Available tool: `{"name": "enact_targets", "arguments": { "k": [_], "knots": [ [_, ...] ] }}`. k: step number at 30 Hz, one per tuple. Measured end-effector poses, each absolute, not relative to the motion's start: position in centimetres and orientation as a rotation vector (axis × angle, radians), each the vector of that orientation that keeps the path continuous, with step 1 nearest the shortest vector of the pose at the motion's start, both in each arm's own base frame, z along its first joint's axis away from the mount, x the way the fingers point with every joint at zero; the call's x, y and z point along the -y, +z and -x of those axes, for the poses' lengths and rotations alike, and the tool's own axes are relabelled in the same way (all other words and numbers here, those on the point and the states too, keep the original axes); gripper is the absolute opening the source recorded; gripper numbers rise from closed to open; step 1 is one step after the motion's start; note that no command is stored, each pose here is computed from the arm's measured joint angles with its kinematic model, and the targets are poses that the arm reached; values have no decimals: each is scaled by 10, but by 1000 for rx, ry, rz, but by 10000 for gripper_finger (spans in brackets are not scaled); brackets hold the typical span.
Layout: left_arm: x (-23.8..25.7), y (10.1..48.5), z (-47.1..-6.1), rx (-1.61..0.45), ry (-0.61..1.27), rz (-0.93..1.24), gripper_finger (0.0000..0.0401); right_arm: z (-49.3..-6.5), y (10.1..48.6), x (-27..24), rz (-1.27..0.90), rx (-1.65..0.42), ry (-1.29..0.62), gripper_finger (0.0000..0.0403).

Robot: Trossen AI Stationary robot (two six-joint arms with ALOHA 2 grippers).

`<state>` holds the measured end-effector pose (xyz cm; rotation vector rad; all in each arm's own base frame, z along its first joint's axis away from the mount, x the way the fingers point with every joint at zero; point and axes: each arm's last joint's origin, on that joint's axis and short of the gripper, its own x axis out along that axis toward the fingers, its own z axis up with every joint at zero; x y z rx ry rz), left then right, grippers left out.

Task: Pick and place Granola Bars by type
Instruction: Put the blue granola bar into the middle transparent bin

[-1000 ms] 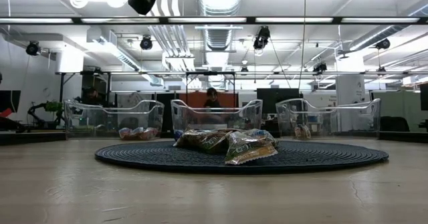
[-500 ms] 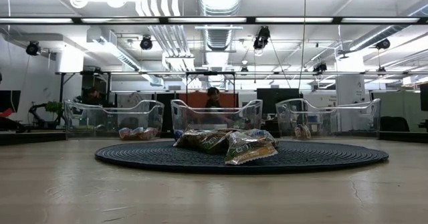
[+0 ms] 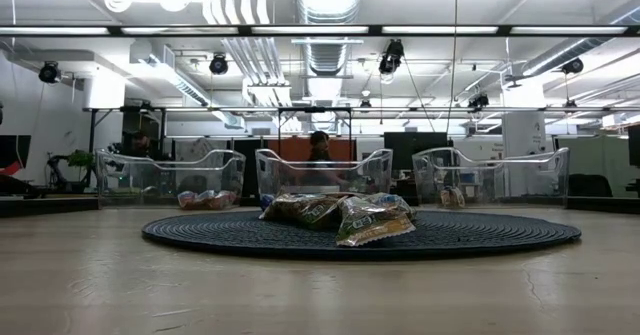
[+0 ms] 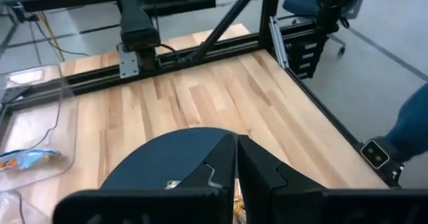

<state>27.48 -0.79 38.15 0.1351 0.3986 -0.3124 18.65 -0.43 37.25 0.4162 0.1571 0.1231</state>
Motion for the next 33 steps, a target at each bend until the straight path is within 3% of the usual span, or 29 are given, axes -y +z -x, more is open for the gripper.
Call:
{"name": "enact_targets", "arguments": {
  "k": [29,33],
  "knots": [
    [7,364,-299,-478,-222,34,0,-187,372,4,-417,-160,124,8],
    [7,364,-299,-478,-208,45,15,-187,372,4,-417,-160,124,8]
  ]
}}
